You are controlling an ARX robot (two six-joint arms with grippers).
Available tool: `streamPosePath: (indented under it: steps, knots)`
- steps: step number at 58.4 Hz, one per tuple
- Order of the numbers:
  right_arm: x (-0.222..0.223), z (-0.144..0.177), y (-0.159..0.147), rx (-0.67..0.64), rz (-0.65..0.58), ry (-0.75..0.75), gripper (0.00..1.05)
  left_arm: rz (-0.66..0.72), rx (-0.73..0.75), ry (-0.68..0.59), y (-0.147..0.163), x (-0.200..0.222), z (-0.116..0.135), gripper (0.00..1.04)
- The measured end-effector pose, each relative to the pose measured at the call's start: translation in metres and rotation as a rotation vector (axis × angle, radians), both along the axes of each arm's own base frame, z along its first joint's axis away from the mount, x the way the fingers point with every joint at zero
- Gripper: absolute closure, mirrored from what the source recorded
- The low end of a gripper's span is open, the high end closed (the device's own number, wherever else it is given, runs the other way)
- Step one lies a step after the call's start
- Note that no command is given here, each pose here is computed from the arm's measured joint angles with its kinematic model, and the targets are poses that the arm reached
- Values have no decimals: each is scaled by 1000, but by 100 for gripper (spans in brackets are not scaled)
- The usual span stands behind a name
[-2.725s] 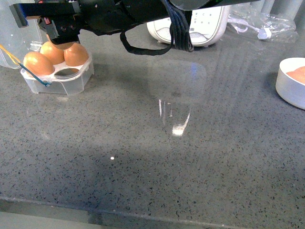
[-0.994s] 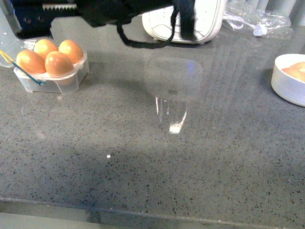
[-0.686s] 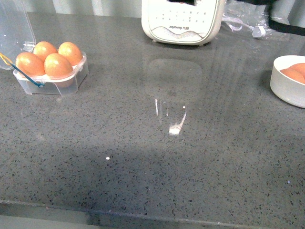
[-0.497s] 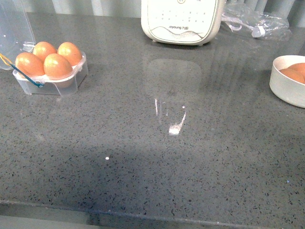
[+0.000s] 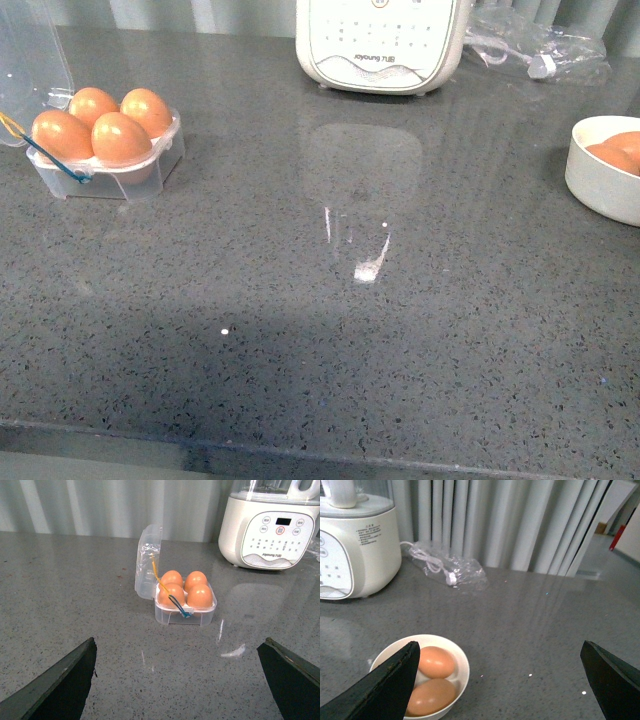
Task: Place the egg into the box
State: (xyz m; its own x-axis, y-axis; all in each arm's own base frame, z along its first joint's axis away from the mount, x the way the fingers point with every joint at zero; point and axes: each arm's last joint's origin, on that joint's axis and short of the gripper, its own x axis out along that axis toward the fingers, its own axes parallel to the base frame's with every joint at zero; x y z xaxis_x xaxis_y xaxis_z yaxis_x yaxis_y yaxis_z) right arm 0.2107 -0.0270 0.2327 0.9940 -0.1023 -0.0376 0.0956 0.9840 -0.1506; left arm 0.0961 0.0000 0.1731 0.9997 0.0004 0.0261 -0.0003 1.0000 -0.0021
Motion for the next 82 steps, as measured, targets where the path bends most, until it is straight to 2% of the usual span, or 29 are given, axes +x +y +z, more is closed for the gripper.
streamPosePath:
  steps: [6, 19, 24, 26, 36, 41, 50, 82]
  knots:
    - [-5, 6, -2, -99, -65, -59, 7, 0, 0, 0, 0, 0, 0, 7]
    - [-10, 11, -4, -183, -111, -99, 8, 0, 0, 0, 0, 0, 0, 7]
    - [-17, 4, -1, -41, 57, -45, 22, 0, 0, 0, 0, 0, 0, 7]
    - [-21, -2, 1, 19, 84, -37, 29, 0, 0, 0, 0, 0, 0, 7]
    - [-38, -20, 9, 116, 93, -33, 58, 0, 0, 0, 0, 0, 0, 7]
    - [-48, -30, 13, 132, 95, -36, 79, 0, 0, 0, 0, 0, 0, 7]
    - [-58, -38, 22, 135, 75, -38, 102, 0, 0, 0, 0, 0, 0, 7]
    - [-83, -56, 27, 139, 98, -40, 102, 0, 0, 0, 0, 0, 0, 7]
